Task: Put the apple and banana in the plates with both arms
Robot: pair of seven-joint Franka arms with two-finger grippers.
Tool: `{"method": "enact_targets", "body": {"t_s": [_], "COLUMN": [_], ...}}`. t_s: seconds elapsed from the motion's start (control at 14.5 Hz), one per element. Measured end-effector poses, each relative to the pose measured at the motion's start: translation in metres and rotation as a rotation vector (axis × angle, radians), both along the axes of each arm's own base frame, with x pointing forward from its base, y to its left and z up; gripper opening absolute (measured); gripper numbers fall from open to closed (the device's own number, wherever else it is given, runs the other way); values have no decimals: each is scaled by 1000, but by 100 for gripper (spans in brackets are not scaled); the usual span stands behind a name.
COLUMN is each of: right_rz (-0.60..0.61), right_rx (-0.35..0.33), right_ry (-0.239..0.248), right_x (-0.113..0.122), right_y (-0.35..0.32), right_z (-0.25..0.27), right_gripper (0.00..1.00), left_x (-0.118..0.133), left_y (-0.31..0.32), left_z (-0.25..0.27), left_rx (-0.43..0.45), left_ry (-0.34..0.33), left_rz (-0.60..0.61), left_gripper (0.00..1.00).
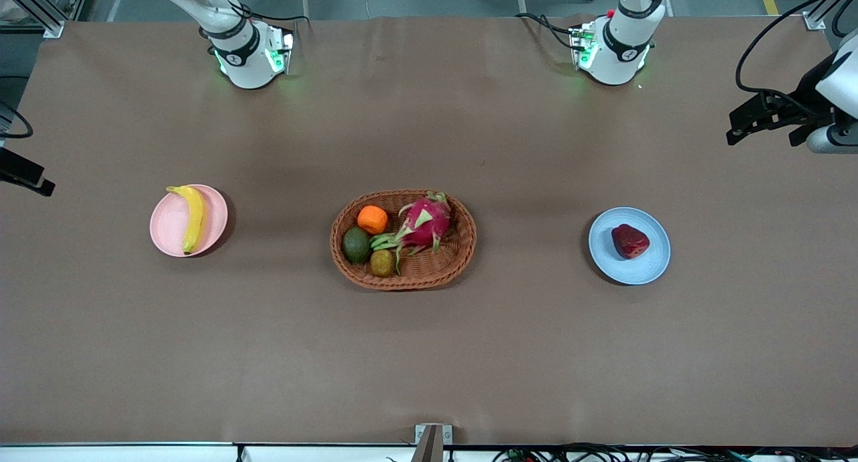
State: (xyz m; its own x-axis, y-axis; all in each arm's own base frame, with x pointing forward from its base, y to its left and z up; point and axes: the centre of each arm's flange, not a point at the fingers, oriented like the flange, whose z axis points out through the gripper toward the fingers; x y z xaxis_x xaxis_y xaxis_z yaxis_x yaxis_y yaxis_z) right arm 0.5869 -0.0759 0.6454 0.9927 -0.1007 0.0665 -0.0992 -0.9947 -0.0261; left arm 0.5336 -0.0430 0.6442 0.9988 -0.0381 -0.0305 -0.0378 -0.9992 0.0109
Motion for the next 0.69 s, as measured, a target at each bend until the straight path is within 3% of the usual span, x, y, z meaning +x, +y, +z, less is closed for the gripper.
{"method": "enact_targets", "body": {"t_s": [0.69], "right_rz": [-9], "right_rx": [2], "right_ry": [-25], "right_x": [-35], "right_y": [-3], "right_z": [-19], "right_gripper": [100], "left_x": [-16], "left_y": [-22], "left_z": [10], "left_rx": [6], "left_ry": [-5], "left_rz": [17], "left_gripper": [100]}}
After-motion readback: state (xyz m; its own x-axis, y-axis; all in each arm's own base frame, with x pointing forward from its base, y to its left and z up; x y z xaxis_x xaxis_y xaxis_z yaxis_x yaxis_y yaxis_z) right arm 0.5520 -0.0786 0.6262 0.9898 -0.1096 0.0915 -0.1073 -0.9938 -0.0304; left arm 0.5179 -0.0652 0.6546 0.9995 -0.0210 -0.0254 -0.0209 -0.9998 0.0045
